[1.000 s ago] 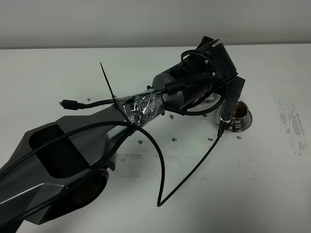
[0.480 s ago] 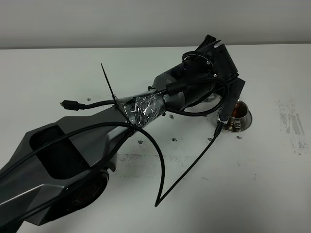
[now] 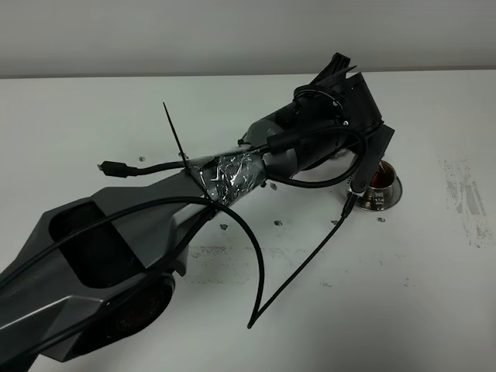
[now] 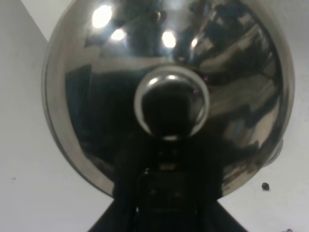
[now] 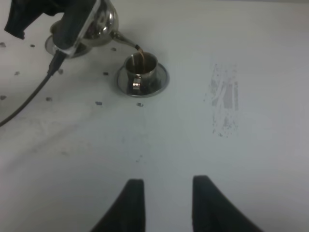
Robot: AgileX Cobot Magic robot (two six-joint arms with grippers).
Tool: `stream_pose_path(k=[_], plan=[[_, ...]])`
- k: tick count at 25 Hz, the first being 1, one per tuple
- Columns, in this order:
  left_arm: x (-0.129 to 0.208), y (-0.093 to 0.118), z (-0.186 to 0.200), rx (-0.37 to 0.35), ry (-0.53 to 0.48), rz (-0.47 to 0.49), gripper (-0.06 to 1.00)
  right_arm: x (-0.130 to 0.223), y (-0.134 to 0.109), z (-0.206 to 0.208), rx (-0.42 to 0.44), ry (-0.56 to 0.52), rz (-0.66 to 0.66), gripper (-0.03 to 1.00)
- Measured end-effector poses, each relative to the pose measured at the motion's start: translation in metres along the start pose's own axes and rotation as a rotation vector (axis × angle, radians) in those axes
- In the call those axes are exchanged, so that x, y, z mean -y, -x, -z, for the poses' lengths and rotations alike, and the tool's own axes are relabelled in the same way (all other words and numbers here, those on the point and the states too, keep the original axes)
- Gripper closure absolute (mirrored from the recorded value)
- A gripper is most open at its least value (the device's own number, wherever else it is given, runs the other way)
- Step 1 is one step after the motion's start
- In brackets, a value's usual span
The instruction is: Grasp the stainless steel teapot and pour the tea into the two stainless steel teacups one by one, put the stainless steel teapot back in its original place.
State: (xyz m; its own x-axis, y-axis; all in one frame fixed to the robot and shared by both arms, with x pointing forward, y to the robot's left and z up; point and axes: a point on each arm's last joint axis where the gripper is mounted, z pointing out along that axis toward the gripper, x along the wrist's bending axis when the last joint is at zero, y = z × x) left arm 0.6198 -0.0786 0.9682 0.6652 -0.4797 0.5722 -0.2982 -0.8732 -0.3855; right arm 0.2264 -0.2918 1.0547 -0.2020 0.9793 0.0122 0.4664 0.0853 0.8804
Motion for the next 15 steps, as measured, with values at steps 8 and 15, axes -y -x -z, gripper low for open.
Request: stream_pose_path(k=[8,15], plan=[[-0.0009,-0.0011,0.0020,-0.019,-0.020,-0.031,0.75,0.0000,0.0000,0.0000,0.000,0.000,0.000,0.74],[-0.0028,-0.0011,0.0035,-0.025,-0.021,-0.075,0.75,0.0000,0.0000,0.0000,0.000,0.000,0.000,0.74]])
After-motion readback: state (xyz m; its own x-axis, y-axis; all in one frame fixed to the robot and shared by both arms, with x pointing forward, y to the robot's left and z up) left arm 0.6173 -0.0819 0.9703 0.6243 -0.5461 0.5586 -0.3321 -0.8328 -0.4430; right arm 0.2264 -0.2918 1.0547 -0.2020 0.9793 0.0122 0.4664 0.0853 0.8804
